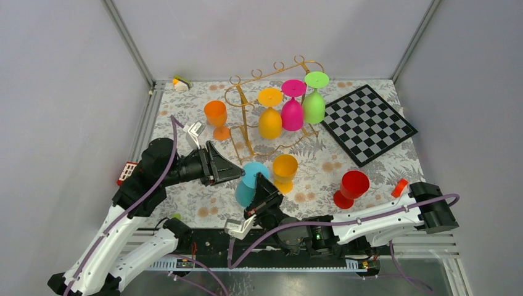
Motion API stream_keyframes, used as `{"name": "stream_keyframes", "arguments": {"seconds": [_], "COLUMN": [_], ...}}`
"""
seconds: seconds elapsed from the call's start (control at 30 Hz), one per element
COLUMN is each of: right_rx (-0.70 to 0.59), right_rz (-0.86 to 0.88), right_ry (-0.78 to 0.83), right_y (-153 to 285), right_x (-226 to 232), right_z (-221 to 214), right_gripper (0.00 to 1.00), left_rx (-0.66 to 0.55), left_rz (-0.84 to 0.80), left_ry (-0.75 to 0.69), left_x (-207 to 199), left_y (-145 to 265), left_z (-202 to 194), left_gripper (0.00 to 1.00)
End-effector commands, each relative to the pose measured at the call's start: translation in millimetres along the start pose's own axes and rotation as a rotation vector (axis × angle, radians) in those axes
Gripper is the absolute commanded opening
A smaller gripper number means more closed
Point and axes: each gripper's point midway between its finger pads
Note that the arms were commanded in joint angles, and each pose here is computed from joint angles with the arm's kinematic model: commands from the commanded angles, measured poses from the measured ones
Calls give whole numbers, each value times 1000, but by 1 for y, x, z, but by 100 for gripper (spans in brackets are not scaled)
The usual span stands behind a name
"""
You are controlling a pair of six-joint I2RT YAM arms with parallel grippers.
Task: Place the wine glass upside down on the wine glass rack
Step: Turn the wine glass upside down at the wine rack.
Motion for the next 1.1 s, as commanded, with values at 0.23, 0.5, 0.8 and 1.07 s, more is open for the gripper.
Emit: {"name": "stream_keyframes", "arguments": {"seconds": [0.23,0.5,0.8,1.07], "right_rx": [6,2,-3,11], "right_rz": [-24,-17,7,21], "right_ry": [-30,-37,-70,-139], "right_y": [0,0,0,0], "right_x": [-6,-1,5,12], "right_z": [7,6,7,0], "right_gripper": [0,0,61,100], "left_rx": [34,24,-37,-117], "left_rz": [-81,-64,1,155], "left_ry": [-45,-49,-73,-117], "left_x": [-23,-17,-5,20], "left_y": [-6,-8,-2,9], "left_z": [0,-2,3,12], "left_gripper": [28,0,0,0]}}
Point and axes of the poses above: each gripper's point midway between its finger pads, its own y axis back along the fingers, its own x axis along the line the jaws close on, z = x × y, and after that the axes turned 13 degrees about -y, right-handed
